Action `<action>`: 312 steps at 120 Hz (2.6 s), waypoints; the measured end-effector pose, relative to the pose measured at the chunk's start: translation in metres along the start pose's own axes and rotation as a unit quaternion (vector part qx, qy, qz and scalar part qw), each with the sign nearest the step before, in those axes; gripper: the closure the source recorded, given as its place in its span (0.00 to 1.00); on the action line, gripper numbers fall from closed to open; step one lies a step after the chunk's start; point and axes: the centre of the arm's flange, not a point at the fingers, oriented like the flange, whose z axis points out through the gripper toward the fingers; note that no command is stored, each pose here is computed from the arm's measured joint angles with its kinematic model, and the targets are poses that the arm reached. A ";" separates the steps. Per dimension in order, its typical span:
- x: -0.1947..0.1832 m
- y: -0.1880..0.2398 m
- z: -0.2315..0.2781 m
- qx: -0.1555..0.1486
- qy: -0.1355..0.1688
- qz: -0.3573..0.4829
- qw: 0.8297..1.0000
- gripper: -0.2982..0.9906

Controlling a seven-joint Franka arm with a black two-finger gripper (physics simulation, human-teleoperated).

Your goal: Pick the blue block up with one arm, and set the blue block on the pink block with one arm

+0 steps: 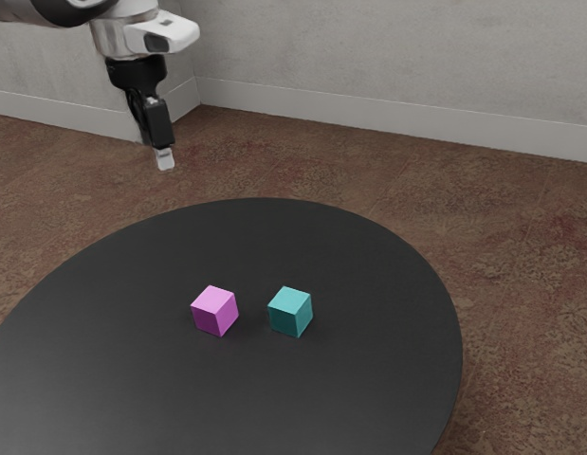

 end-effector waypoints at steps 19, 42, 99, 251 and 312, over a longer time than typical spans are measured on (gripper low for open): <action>0.011 0.006 -0.004 0.012 0.022 0.044 0.999 0.23; 0.025 0.017 0.013 0.013 0.013 0.106 0.994 0.23; 0.108 0.021 0.183 -0.023 0.004 0.366 0.930 0.23; 0.175 -0.031 0.385 -0.062 0.035 0.510 0.857 0.23; 0.174 -0.025 0.382 -0.062 0.036 0.523 0.849 0.51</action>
